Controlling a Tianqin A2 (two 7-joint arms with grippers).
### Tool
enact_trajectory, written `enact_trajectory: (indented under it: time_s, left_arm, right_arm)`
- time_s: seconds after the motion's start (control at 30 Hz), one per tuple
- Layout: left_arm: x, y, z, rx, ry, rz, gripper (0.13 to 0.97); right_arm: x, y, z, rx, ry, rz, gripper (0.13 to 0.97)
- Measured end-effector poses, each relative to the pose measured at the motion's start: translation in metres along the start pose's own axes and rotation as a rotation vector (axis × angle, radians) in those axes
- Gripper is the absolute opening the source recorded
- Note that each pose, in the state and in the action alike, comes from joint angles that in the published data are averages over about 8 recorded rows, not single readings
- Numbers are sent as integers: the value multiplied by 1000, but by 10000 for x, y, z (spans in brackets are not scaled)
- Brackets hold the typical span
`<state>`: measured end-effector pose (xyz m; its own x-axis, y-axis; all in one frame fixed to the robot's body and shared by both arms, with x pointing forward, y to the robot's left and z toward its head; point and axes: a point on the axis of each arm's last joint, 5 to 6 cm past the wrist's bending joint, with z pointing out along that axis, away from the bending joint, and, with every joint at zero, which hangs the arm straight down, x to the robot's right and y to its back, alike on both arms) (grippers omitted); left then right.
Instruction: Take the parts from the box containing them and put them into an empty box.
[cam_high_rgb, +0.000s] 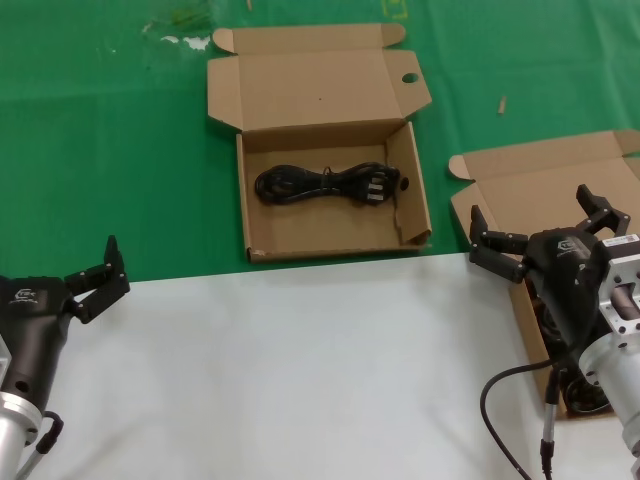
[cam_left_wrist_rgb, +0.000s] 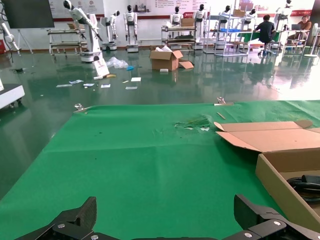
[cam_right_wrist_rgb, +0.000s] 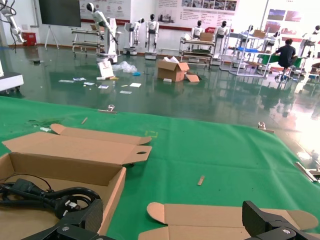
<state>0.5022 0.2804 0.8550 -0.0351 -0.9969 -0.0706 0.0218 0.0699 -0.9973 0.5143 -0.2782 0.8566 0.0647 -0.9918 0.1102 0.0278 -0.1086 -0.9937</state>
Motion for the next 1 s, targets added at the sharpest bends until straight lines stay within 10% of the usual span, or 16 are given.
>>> enact_trajectory:
  time_s: [1.0]
  left_arm:
    - [0, 0, 0, 0, 0, 0, 966]
  right_arm:
    - [0, 0, 0, 0, 0, 0, 966]
